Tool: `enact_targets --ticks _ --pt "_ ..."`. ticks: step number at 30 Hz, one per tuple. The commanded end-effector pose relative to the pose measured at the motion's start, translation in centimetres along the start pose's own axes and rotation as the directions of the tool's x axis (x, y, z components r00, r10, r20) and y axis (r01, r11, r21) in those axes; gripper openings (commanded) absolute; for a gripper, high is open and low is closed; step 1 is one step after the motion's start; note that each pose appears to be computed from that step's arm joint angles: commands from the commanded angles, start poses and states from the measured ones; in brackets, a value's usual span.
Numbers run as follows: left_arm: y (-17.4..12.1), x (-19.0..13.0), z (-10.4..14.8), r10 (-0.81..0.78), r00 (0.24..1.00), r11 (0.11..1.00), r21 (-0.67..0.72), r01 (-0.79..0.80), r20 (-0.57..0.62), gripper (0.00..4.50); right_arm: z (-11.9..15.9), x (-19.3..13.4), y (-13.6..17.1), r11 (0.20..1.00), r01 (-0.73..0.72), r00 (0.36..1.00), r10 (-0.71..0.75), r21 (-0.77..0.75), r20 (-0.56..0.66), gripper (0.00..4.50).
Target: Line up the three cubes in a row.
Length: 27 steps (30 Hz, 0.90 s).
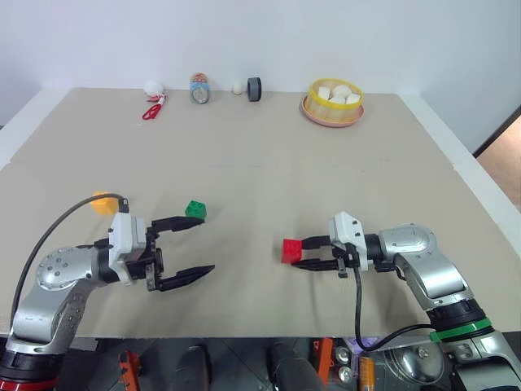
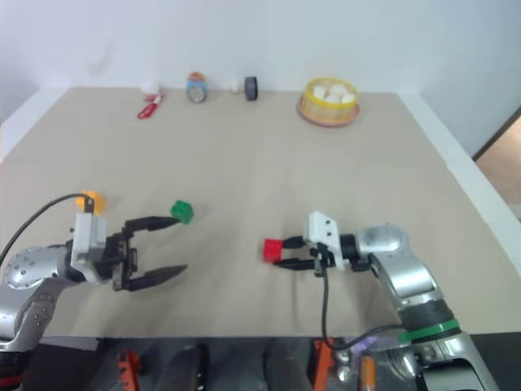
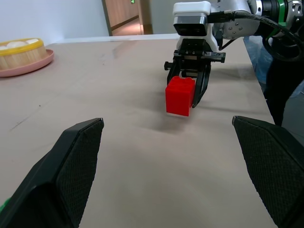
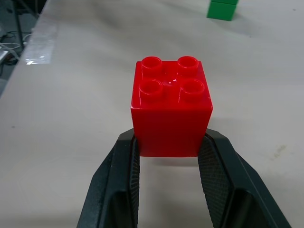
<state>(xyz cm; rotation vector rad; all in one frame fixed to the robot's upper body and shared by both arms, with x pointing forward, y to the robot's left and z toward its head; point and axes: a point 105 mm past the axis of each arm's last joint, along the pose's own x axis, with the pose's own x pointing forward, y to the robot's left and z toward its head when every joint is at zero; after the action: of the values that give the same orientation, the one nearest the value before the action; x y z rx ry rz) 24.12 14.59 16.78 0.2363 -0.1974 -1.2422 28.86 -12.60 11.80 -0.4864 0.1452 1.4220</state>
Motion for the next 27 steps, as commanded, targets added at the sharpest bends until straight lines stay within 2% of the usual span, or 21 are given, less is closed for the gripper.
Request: enact_targets --ticks 1,11,23,25,27 --pt "0.0 -0.2 1.3 0.011 1.000 0.999 0.041 -0.011 0.019 4.50 0.3 0.1 0.0 1.000 -0.014 1.000 0.014 -0.024 0.014 1.17" --pt "0.2 -0.5 1.7 0.048 0.999 0.998 0.041 -0.048 0.017 4.50 -1.7 -0.4 -0.6 1.000 -0.012 1.000 0.012 -0.027 -0.025 1.17" --pt "-0.4 -0.8 1.7 0.084 0.996 0.996 0.032 -0.084 0.013 4.50 -1.9 0.2 -0.5 0.996 -0.084 0.996 0.083 -0.033 -0.020 1.17" --pt "-0.5 -0.9 1.7 0.091 0.996 0.995 0.031 -0.091 0.012 4.50 -1.9 0.2 -0.5 0.996 -0.091 0.996 0.090 -0.025 -0.016 2.21" --pt "-0.6 -1.0 1.6 0.100 0.995 0.995 0.029 -0.101 0.011 4.50 -1.9 0.3 -0.7 0.996 -0.087 0.996 0.086 -0.013 -0.013 2.81"
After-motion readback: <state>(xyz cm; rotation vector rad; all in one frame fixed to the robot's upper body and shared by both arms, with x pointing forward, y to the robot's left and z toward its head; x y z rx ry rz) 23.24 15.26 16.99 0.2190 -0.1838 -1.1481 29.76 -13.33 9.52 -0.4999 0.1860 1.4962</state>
